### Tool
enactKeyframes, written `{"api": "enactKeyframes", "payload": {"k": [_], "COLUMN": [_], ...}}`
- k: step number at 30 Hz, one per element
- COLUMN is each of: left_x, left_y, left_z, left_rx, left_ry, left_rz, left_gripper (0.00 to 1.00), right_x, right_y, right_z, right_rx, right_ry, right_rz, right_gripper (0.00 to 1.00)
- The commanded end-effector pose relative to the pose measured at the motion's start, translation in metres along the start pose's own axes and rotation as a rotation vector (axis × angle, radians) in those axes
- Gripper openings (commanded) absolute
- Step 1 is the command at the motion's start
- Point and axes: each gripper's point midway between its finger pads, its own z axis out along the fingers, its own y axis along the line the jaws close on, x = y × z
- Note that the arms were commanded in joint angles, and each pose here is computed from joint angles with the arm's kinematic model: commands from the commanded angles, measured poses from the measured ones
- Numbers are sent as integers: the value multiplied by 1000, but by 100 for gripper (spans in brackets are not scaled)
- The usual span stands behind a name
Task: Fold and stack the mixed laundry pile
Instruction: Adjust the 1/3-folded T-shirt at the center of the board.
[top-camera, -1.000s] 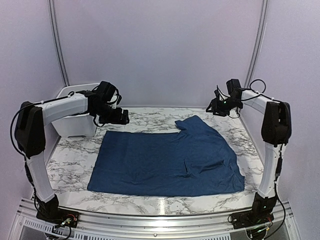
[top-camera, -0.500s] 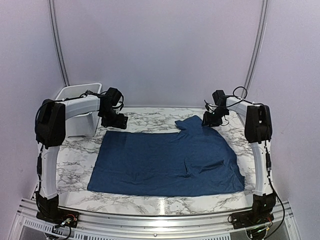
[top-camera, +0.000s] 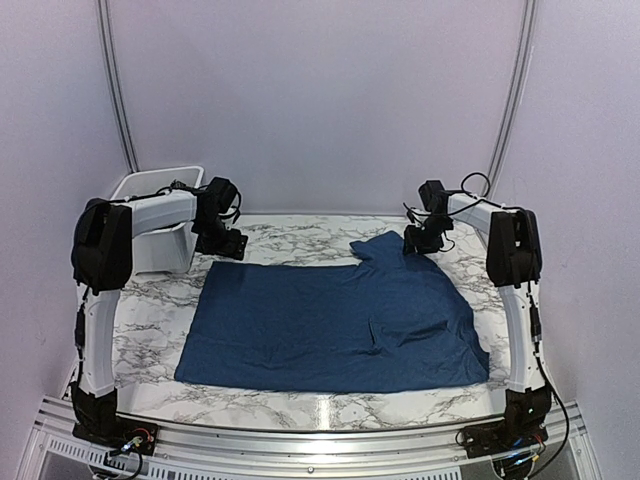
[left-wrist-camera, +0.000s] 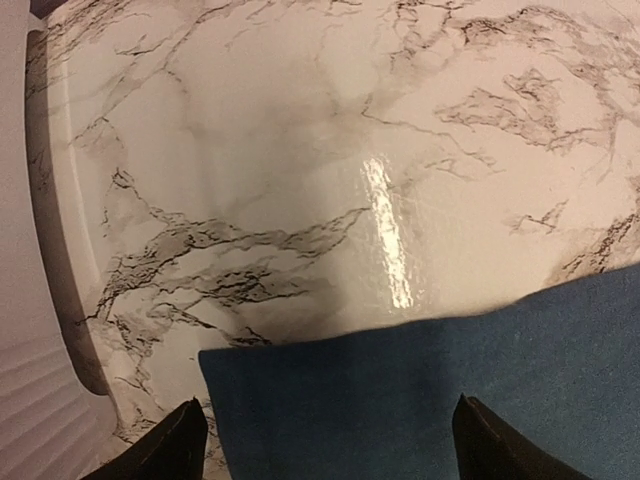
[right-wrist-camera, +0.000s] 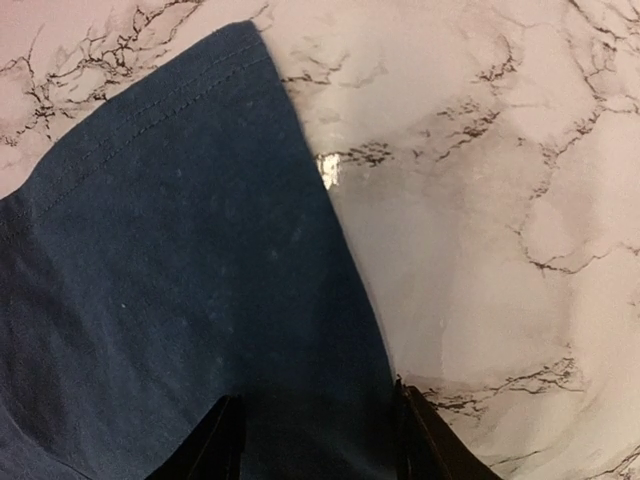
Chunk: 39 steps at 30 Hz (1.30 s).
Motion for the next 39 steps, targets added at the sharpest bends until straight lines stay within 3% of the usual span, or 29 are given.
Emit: {"api": "enactKeyframes", "payload": {"k": [1, 14, 24, 28, 35, 39], "left_x": [-3, -2, -5, 0, 10, 11], "left_y": [6, 11, 20, 21, 26, 33], "left_z": [2, 10, 12, 15, 28, 37], "left_rx": [-2, 9, 2, 10, 2, -34], "left_ry": [12, 24, 21, 37, 71, 80], "left_rz": [10, 2, -7, 23, 32, 40], "left_gripper": [87, 83, 83, 82, 77, 75], "right_x": [-11, -25, 15, 26, 26, 18], "right_y": [-9, -8, -7, -8, -6, -13], "right_z": [-17, -30, 17, 31, 41, 44], "right_rx": [-25, 6, 35, 42, 25, 51], "right_ry": [-26, -82, 54, 94, 104, 93], "right_rz": [46, 6, -30, -35, -37, -33], "right_gripper": [50, 57, 49, 39, 1, 0]}}
